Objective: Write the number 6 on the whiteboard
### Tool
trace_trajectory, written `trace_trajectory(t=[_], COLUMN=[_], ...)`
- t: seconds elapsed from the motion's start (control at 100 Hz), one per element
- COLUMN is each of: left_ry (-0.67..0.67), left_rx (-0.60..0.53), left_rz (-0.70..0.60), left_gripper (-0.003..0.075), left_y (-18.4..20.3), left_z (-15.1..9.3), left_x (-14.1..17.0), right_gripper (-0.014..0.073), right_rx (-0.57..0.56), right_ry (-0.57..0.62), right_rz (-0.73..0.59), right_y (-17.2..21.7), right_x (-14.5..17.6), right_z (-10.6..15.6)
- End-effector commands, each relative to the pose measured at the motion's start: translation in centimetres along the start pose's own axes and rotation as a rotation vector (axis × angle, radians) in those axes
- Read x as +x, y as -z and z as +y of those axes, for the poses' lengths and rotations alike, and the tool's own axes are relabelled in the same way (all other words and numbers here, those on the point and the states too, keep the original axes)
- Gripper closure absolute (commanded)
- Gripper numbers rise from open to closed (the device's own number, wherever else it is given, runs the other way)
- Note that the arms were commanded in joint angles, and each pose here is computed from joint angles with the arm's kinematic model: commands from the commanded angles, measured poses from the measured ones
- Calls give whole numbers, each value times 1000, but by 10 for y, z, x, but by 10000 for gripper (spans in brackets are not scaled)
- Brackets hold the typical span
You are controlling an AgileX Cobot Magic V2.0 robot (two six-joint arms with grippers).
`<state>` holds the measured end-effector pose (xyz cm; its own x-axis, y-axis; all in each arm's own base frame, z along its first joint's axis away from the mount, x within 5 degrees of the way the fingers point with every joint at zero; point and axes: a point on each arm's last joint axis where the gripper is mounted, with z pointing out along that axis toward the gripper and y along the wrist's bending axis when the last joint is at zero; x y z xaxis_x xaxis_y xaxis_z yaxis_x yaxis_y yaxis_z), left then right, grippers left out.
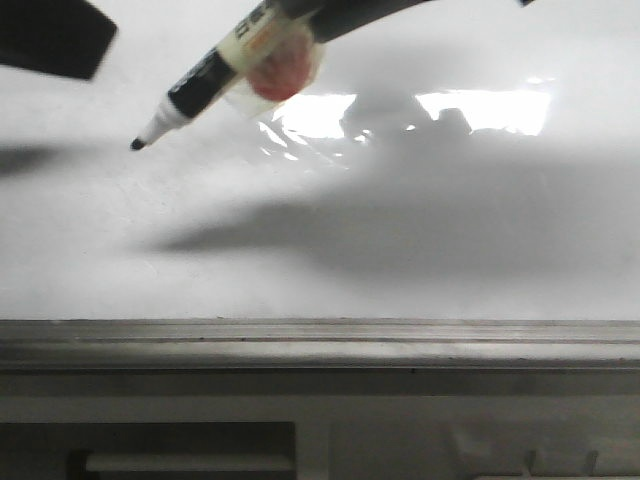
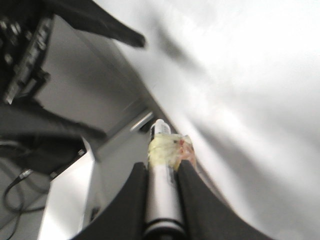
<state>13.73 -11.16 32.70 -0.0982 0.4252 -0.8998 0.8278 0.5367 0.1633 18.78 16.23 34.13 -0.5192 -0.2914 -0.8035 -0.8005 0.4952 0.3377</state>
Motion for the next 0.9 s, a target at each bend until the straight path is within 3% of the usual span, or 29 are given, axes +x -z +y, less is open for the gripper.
trace_trajectory(t=[0.0,0.21,0.5,0.68,0.89], left_ry=[89,246,320,324,326], left_rx=[-129,-351,-406,-405,-404], left_rz=[-103,-144,-162,-165,-166], left_gripper=[197,197,197,197,197], left_y=[21,42,46,46,46], left_z=[11,29,36,36,36], left_x=[-8,15,21,21,21], right_gripper=[658,658,658,658,641], right_rx=[87,240,378,381,242], right_ry=[35,63,47,7,39], right_rz=[-167,-342,-443,-347,-100], right_y=[26,53,54,28,4], right_x=[-5,4,-4,0,20], right_z=[9,12,-4,-21,-21])
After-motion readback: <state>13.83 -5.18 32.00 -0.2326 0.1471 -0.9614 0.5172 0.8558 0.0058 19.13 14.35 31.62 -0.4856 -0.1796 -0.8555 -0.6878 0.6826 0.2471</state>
